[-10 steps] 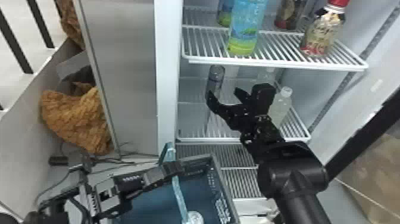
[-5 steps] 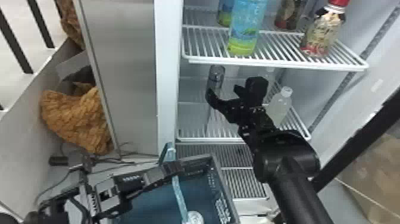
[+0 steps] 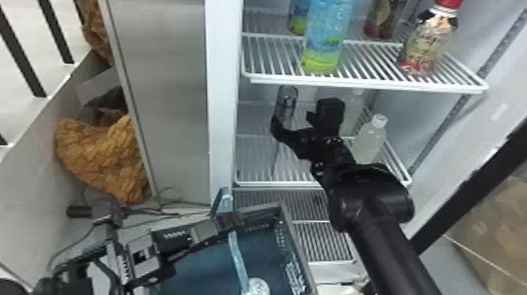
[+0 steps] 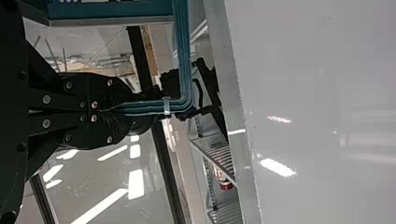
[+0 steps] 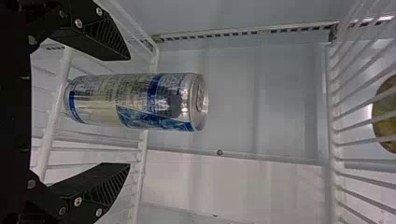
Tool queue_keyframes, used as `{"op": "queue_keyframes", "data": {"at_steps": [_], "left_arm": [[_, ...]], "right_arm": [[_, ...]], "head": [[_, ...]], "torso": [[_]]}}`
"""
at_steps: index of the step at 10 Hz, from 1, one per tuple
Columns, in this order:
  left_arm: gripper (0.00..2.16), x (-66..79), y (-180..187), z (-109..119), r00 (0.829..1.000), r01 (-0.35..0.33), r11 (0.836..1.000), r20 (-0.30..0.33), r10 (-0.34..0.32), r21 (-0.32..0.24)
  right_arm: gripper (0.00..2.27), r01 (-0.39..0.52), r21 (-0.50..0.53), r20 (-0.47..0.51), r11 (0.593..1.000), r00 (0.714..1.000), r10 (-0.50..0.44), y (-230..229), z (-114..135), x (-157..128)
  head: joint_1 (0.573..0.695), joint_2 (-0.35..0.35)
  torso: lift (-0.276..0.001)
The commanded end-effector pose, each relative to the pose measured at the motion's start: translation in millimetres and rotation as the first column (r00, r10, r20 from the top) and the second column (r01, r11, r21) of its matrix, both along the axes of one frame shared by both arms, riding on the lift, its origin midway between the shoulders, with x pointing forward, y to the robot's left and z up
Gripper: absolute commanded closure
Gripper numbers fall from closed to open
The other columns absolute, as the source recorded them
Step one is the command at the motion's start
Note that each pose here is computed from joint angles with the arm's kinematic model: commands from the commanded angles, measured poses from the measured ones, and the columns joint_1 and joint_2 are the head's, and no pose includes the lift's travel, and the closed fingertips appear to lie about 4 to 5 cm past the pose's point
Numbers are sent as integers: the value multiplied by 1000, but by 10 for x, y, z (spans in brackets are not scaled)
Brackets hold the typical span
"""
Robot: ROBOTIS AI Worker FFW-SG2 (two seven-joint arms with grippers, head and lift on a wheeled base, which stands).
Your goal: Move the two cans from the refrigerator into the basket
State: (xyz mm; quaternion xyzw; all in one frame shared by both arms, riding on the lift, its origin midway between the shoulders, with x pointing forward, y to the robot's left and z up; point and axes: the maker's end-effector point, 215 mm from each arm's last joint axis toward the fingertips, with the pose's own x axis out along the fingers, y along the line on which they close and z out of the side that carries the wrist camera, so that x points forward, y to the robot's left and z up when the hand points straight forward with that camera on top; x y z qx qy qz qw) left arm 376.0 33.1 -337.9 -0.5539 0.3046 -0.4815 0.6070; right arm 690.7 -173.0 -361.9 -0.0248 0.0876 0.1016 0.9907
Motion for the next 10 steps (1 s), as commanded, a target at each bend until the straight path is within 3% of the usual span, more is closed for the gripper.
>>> {"op": "queue_keyframes", "data": {"at_steps": [1, 10], "left_arm": [[1210, -4, -9, 5, 1000, 2, 1000, 2, -2, 1], [1210, 25, -32, 34, 1000, 7, 1000, 10, -7, 3]], "right_arm": [[243, 0, -8, 3, 1000, 1000, 0, 21, 0, 57], [243, 21, -15, 2, 1000, 1000, -21, 36, 68, 305]], "head": [[695, -144], [695, -138]], "torso": [[-219], [-219]]}}
